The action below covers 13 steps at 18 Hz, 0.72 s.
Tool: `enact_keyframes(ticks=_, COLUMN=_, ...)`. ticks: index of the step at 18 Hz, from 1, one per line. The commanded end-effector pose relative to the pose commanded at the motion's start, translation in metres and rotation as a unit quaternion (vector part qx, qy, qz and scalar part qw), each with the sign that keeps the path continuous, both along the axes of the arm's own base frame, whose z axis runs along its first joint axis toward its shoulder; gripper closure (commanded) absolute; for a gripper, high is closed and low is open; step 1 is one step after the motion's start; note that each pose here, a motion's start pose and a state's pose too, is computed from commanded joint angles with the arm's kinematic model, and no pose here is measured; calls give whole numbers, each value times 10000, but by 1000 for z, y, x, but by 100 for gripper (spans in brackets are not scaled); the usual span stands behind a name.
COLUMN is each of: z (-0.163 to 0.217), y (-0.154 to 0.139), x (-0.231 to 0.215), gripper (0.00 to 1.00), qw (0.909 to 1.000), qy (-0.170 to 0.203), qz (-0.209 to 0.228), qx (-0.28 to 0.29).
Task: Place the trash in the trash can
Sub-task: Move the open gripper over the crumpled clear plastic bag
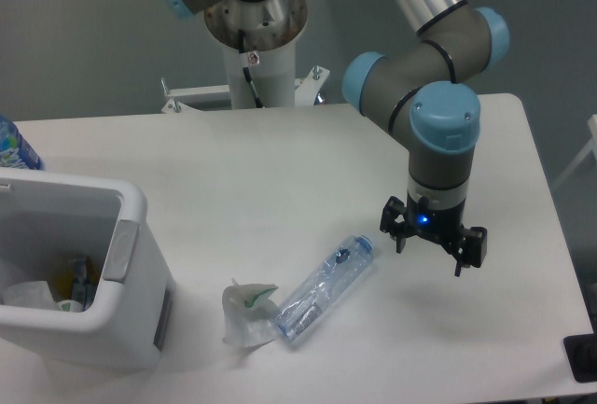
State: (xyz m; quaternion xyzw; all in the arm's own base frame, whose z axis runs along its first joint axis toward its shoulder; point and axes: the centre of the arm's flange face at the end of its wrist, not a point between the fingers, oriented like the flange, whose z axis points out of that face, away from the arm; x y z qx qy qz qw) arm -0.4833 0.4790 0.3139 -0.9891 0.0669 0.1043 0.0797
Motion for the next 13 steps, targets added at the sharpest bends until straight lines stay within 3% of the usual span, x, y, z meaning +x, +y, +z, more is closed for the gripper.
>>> enact_keyframes(ticks=9, z=-11, y=4, x=25, gripper=0, qw=9991, qy=-202, qz=-36, qx=381)
enact_keyframes(ticks=13, z=-9, y=41, x=74, gripper=0, qw=9979, qy=-329, qz=-298, qx=478)
